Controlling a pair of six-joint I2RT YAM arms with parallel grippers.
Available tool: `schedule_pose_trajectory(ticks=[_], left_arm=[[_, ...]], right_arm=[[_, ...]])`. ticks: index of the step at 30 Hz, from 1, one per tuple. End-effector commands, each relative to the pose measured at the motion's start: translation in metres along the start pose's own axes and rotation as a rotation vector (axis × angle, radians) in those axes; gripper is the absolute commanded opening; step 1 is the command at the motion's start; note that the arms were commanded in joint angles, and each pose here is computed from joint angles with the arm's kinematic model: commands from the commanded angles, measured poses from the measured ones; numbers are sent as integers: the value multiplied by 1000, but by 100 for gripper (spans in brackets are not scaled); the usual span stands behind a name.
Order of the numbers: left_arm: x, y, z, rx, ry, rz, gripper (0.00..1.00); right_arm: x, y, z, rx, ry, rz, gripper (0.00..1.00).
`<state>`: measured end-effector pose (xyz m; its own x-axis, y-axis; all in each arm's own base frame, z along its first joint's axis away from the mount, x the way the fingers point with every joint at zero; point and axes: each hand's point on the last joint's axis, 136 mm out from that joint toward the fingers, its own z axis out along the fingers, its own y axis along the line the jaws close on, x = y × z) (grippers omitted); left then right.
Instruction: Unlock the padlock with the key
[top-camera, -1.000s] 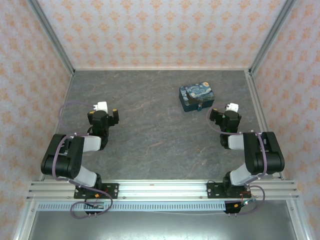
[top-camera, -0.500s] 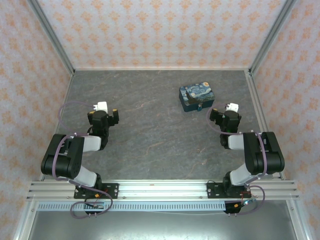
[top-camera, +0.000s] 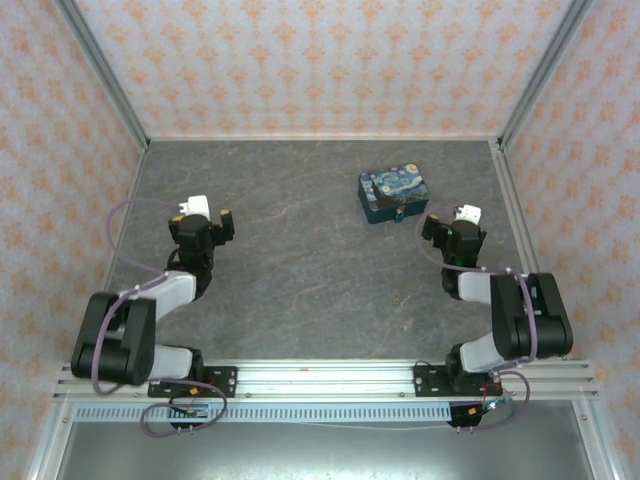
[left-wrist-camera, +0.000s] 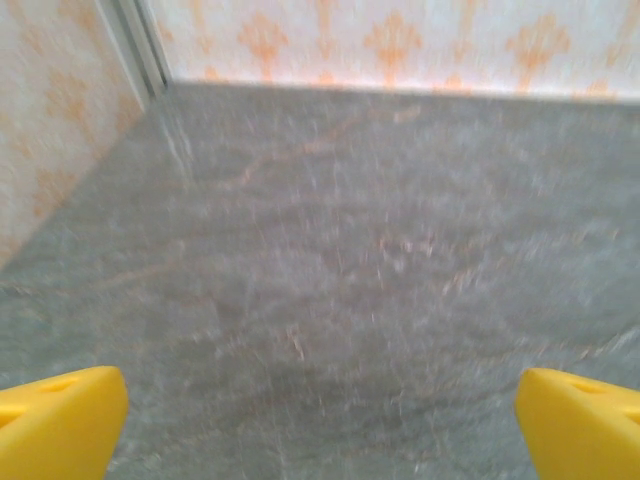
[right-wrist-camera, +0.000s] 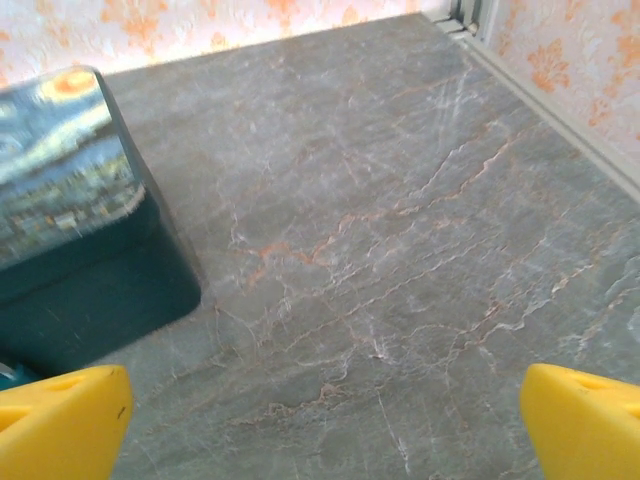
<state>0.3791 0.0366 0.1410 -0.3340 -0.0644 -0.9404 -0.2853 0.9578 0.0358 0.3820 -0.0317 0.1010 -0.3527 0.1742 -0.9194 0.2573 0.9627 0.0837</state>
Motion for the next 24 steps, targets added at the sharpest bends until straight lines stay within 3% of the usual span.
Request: schedule_pose_trajectory(ticks=[1, 3, 6, 13, 21, 24], left_arm=[[-32, 7, -19, -14, -38, -83, 100], [-48, 4, -29, 19, -31, -153, 100], [-63, -2, -41, 51, 68, -280, 100], [-58, -55, -66, 298, 264, -503, 100], [-30, -121, -96, 497, 350, -547, 100], [-13, -134, -98, 511, 376, -543, 100]], right_arm=[[-21, -3, -16, 14, -22, 40, 99], [-29, -2, -28, 1, -20, 76, 99], [-39, -2, -50, -9, 15, 155, 99], [-40, 18, -100, -116, 211, 331, 99], [8, 35, -134, -187, 472, 388, 99], [28, 39, -141, -192, 529, 395, 100]])
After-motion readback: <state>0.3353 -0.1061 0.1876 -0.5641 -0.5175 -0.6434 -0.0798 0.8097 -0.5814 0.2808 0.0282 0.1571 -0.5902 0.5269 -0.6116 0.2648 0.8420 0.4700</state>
